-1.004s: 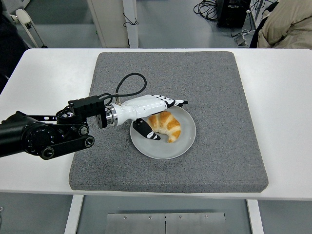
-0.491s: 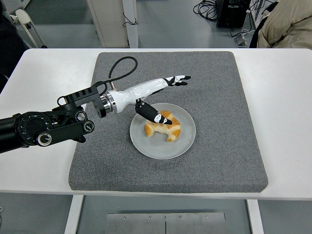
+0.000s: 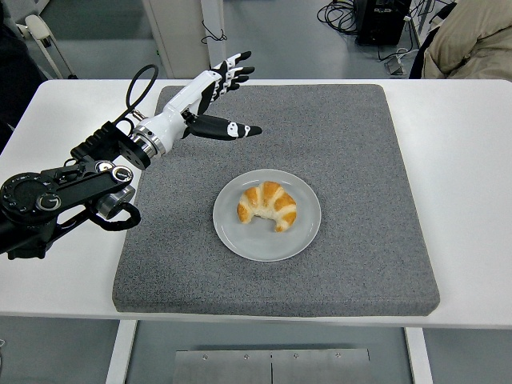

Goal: Place the bread on the plate

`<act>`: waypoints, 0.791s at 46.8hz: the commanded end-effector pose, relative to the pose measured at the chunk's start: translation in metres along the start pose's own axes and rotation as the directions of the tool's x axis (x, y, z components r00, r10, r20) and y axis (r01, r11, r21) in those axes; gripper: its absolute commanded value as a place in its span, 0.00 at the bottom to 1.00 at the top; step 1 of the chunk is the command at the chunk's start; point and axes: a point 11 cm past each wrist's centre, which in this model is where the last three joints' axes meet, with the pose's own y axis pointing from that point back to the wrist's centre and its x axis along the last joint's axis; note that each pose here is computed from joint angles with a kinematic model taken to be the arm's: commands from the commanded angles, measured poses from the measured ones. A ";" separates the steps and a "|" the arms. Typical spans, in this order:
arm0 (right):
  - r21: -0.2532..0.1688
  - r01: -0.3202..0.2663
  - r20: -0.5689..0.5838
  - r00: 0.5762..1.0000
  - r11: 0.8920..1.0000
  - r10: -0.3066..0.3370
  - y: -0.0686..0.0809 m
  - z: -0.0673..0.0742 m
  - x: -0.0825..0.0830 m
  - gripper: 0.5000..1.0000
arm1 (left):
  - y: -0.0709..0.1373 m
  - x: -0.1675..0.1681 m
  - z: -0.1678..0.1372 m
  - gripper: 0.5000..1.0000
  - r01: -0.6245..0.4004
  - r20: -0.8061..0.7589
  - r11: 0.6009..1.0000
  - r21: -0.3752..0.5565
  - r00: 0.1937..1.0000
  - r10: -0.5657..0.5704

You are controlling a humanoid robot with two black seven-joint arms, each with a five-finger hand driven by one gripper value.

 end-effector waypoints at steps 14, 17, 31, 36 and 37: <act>-0.001 0.000 0.000 1.000 1.000 0.000 0.000 0.001 0.000 1.00 | 0.000 0.032 -0.014 0.94 -0.234 -0.197 0.970 0.072 0.950 0.244; -0.001 0.000 0.000 1.000 1.000 0.000 0.000 0.001 0.000 1.00 | 0.001 0.051 -0.021 0.94 -0.300 -0.233 0.949 0.101 0.920 0.315; 0.000 0.001 -0.002 1.000 1.000 -0.001 0.000 0.000 0.000 1.00 | 0.006 0.086 -0.046 0.94 -0.482 -0.362 0.866 0.130 0.790 0.494; -0.001 -0.001 0.001 1.000 1.000 0.001 0.000 0.000 0.000 1.00 | 0.007 0.093 -0.053 0.94 -0.502 -0.415 0.853 0.143 0.752 0.512; -0.001 0.000 0.000 1.000 1.000 0.000 0.000 0.001 0.000 1.00 | 0.007 0.095 -0.054 0.94 -0.505 -0.423 0.851 0.144 0.746 0.515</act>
